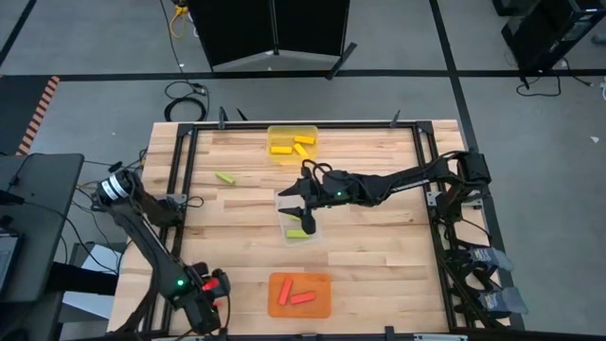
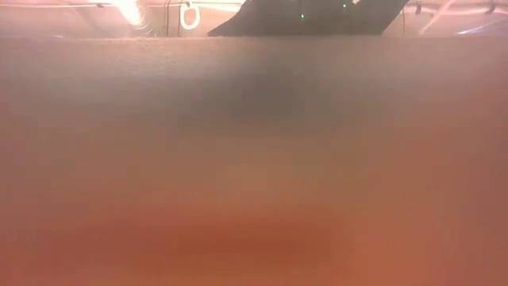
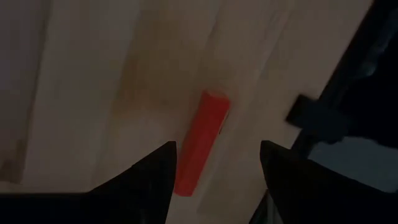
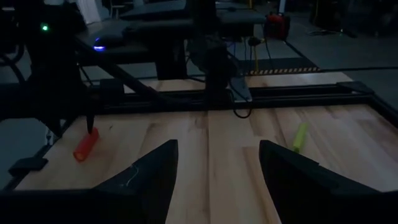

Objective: Sort blocks
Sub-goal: Put the orange block into the orange bin

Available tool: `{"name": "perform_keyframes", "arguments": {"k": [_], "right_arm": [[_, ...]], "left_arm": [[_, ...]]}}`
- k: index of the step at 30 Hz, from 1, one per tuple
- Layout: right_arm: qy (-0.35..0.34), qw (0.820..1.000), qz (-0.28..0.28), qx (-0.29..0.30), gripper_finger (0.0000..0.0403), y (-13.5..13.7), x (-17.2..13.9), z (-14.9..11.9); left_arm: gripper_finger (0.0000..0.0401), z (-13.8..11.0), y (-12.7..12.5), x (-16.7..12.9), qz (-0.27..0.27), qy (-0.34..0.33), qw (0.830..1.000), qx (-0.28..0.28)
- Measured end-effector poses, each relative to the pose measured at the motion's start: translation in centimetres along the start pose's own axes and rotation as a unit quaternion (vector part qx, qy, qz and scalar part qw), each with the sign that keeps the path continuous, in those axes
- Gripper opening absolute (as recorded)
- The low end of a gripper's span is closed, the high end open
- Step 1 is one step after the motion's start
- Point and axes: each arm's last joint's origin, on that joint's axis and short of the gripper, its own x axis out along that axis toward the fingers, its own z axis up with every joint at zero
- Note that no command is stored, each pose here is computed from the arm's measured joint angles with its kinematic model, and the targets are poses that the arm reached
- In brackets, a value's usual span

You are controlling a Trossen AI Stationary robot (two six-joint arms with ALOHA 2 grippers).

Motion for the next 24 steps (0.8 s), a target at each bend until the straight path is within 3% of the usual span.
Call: {"name": "perform_keyframes", "arguments": {"k": [24], "right_arm": [[0.0,1.0,0.0,0.003,0.0234,0.0,0.0,0.0]], "left_arm": [[0.0239,-0.5,-0.4,3.8,0.048,0.026,0.998,0.013]]}}
